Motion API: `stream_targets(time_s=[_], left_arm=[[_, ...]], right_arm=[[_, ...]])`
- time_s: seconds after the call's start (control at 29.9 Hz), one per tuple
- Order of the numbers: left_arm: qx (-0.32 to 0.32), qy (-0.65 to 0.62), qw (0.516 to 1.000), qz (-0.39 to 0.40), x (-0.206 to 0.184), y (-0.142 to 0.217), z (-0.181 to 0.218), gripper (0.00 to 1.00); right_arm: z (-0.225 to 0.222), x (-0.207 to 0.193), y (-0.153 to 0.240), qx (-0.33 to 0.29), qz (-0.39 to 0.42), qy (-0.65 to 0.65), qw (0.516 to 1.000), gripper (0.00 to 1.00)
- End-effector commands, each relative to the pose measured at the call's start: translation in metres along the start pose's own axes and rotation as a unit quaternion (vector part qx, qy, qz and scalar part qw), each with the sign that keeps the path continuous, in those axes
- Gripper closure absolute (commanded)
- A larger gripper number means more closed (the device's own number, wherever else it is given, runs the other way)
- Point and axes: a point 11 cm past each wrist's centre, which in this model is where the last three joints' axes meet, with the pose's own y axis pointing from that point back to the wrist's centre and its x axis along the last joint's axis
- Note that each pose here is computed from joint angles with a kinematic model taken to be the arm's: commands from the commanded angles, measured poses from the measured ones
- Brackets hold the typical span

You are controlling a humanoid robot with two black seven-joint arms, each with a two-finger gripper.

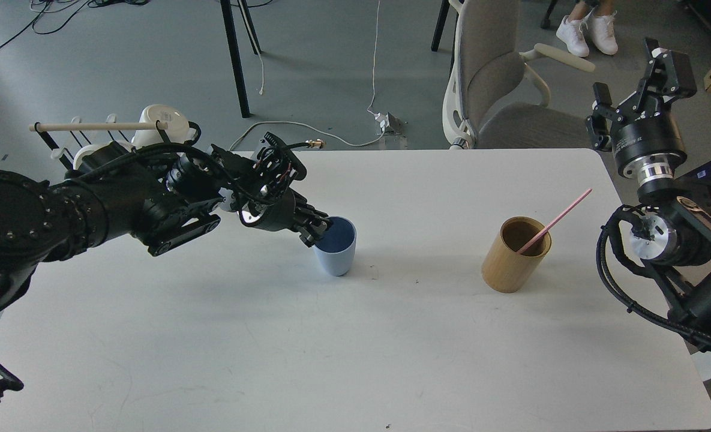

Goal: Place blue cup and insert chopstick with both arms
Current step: 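Open the left gripper and withdraw it toward the dish rack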

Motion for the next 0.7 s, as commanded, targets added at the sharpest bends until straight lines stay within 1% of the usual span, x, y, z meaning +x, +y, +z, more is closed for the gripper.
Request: stream_targets(time_s=[0.0,0.03,0.1,0.17,0.2,0.27,0.3,0.37,0.5,0.57,0.64,0.67], left_arm=[[0.0,0.008,1.0,0.004,0.001,0.001,-0.001,0.69],[0.0,0.012,1.0,0.007,0.003,0.002,-0.002,0.65],[0.0,0.025,1.0,0.015,0.007,0.005,-0.004,0.53],[0.011,0.058,0.998,0.02,0.006,0.017,-0.018,0.4],[0.014,0.077,0.997,0.024,0.006,0.023,-0.024,0.36],[0.015,0.124,0.991,0.041,0.007,0.034,-0.034,0.22],[0.014,0.15,0.987,0.053,0.006,0.04,-0.039,0.18],[0.003,0.194,0.978,0.082,0.004,0.049,-0.044,0.17],[-0.024,0.281,0.947,0.156,0.0,0.085,-0.057,0.15],[-0.051,0.342,0.916,0.205,-0.003,0.098,-0.059,0.14],[-0.079,0.406,0.872,0.263,-0.004,0.109,-0.063,0.13],[-0.094,0.442,0.842,0.294,-0.006,0.115,-0.066,0.13]], right_arm=[[0.0,0.0,0.0,0.0,-0.001,0.0,1.0,0.05],[0.0,-0.001,0.0,0.0,-0.001,-0.001,1.0,0.05],[0.0,-0.002,0.0,0.0,-0.004,0.001,1.0,0.05],[-0.003,-0.002,0.0,0.0,-0.012,0.009,1.0,0.05],[-0.004,-0.004,-0.001,0.0,-0.017,0.014,1.0,0.04],[-0.015,0.001,-0.005,0.006,-0.021,0.032,0.999,0.04],[-0.025,0.006,-0.008,0.013,-0.023,0.045,0.999,0.04],[-0.046,0.013,-0.015,0.026,-0.033,0.084,0.996,0.04],[-0.064,0.016,-0.017,0.029,-0.068,0.176,0.982,0.04],[-0.073,0.02,-0.013,0.033,-0.087,0.245,0.965,0.04],[-0.077,0.024,-0.009,0.041,-0.094,0.321,0.941,0.04],[-0.074,0.028,-0.004,0.045,-0.085,0.362,0.927,0.04]])
